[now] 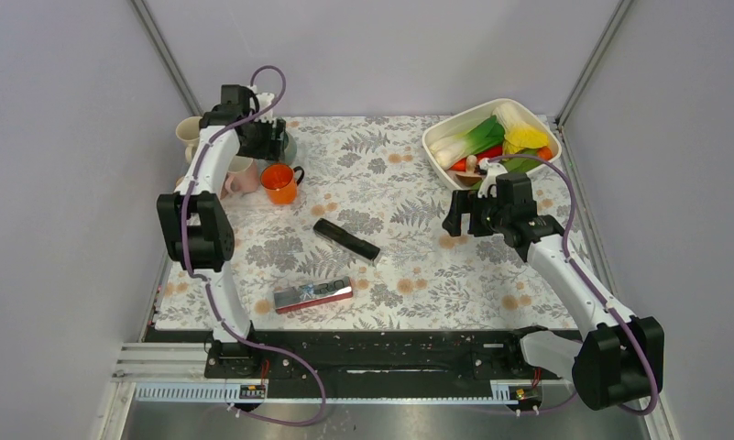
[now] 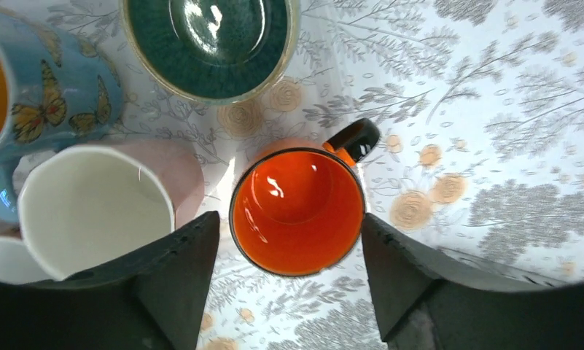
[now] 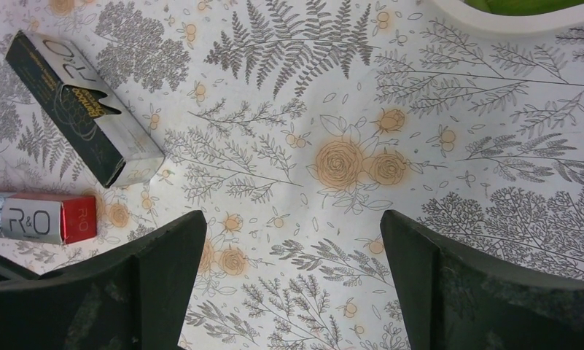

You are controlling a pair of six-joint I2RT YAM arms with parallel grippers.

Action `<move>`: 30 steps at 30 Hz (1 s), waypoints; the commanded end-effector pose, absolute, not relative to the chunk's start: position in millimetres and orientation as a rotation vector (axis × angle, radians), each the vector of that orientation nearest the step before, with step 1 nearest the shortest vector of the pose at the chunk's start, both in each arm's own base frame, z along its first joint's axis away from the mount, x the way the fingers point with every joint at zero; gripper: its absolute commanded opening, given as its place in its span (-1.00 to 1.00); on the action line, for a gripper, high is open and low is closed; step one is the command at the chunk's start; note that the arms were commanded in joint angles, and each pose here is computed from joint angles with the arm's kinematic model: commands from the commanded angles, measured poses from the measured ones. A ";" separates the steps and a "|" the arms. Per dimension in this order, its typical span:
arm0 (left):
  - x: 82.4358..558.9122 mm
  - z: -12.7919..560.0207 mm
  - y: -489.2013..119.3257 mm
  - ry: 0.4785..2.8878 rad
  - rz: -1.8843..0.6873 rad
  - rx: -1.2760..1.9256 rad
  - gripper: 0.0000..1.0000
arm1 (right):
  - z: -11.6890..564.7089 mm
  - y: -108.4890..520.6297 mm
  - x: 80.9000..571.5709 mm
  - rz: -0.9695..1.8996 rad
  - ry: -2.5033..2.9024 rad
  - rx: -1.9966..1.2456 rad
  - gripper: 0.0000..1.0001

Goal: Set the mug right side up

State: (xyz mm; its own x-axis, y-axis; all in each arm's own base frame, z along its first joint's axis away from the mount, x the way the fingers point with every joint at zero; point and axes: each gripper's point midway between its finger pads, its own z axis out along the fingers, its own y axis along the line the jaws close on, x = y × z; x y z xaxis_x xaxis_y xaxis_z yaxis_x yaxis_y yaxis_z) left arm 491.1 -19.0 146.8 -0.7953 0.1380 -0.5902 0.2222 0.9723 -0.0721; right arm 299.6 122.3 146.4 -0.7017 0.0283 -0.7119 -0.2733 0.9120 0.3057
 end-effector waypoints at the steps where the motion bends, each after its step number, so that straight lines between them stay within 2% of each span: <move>1: 486.1 246.0 -29.0 2.281 -0.209 0.231 0.63 | 169.8 105.6 323.7 0.394 2.214 -0.063 0.99; 3: 473.4 268.0 -29.8 2.218 -0.207 0.211 0.96 | 175.0 96.0 331.6 0.357 2.168 0.006 0.99; 4: 466.7 271.4 -28.5 2.202 -0.196 0.192 0.98 | 176.7 91.6 334.6 0.349 2.152 0.038 0.99; 10: 408.1 268.5 -3.1 2.134 -0.031 0.097 0.98 | 181.2 51.1 350.0 0.188 2.075 0.214 0.99; 13: 363.2 236.8 -0.4 2.174 -0.003 0.140 0.98 | 188.6 25.8 352.1 0.066 1.986 0.299 0.99; 14: 343.2 210.8 1.5 2.212 0.012 0.163 0.98 | 191.6 21.6 351.7 0.056 1.949 0.316 0.99; 17: 294.2 167.1 12.3 2.273 0.070 0.201 0.98 | 196.1 18.8 349.1 0.071 1.855 0.330 0.99; 20: 258.8 146.1 14.2 2.232 0.091 0.234 0.98 | 190.6 19.3 344.6 0.088 1.821 0.328 0.99; 23: 247.3 148.0 13.6 2.107 0.118 0.251 0.98 | 177.0 15.5 339.9 0.071 1.832 0.348 0.99; 26: 249.1 152.2 27.5 2.021 0.182 0.103 0.98 | 169.5 16.5 340.3 0.076 1.846 0.355 0.99; 30: 253.0 139.2 40.0 2.040 0.233 0.002 0.98 | 171.7 22.0 344.6 0.107 1.851 0.347 0.99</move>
State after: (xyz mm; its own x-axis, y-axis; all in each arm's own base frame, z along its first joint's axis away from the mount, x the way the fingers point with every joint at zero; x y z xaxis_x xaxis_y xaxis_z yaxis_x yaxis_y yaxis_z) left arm 233.1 20.6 128.8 -0.5280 0.1528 -0.8354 0.0411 0.9871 0.1546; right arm 330.8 22.9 147.7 -0.3553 0.2544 -0.8995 0.1779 0.9631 0.2022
